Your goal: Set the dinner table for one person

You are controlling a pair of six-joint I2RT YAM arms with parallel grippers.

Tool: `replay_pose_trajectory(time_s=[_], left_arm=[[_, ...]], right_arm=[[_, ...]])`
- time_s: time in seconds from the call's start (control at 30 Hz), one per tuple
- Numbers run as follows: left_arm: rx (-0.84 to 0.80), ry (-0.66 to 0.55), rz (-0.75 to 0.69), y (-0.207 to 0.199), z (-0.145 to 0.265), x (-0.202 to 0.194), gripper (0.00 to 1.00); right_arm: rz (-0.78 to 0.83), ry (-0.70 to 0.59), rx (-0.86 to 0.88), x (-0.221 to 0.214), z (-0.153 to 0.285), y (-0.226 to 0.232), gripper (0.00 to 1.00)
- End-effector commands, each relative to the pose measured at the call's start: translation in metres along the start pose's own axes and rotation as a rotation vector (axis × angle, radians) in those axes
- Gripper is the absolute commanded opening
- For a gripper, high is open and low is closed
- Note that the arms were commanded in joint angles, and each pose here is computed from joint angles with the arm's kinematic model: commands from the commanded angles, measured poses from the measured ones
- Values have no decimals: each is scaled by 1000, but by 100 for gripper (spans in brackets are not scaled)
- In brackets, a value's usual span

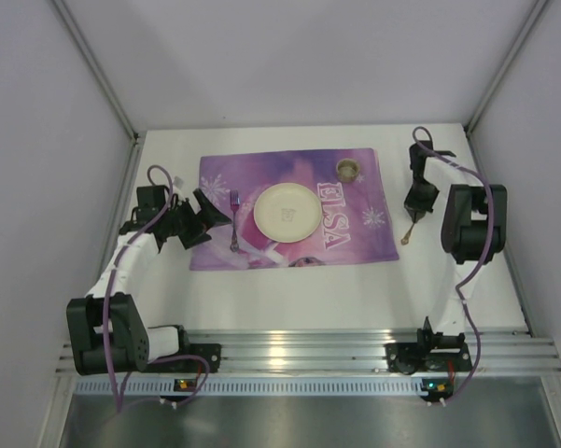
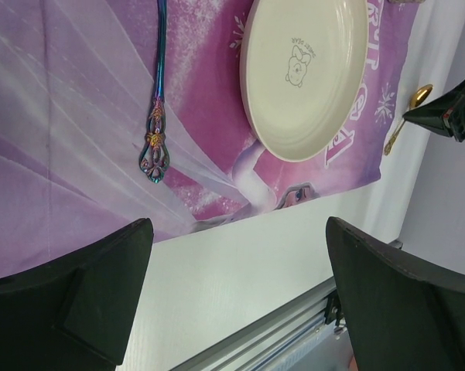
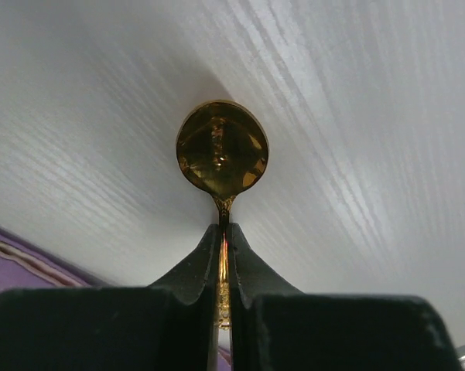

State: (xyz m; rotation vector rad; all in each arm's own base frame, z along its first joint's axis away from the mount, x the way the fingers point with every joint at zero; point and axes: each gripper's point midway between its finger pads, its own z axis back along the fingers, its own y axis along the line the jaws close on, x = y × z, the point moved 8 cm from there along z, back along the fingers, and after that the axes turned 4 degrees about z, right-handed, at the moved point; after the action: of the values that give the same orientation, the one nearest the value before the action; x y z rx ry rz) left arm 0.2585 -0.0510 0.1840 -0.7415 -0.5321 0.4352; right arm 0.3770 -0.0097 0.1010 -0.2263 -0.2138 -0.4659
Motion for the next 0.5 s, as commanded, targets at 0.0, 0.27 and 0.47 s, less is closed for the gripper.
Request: replay_pose_trajectory(time_s=[0.0, 0.27, 0.47], left_arm=[[-18, -24, -40, -11, 6, 11, 98], [-21, -37, -59, -15, 10, 13, 98], [-15, -39, -79, -15, 16, 8, 98]], right_arm=[[1, -138, -62, 20, 44, -21, 0], [212, -295, 217, -12, 144, 52, 0], [474, -243, 452, -55, 151, 126, 0]])
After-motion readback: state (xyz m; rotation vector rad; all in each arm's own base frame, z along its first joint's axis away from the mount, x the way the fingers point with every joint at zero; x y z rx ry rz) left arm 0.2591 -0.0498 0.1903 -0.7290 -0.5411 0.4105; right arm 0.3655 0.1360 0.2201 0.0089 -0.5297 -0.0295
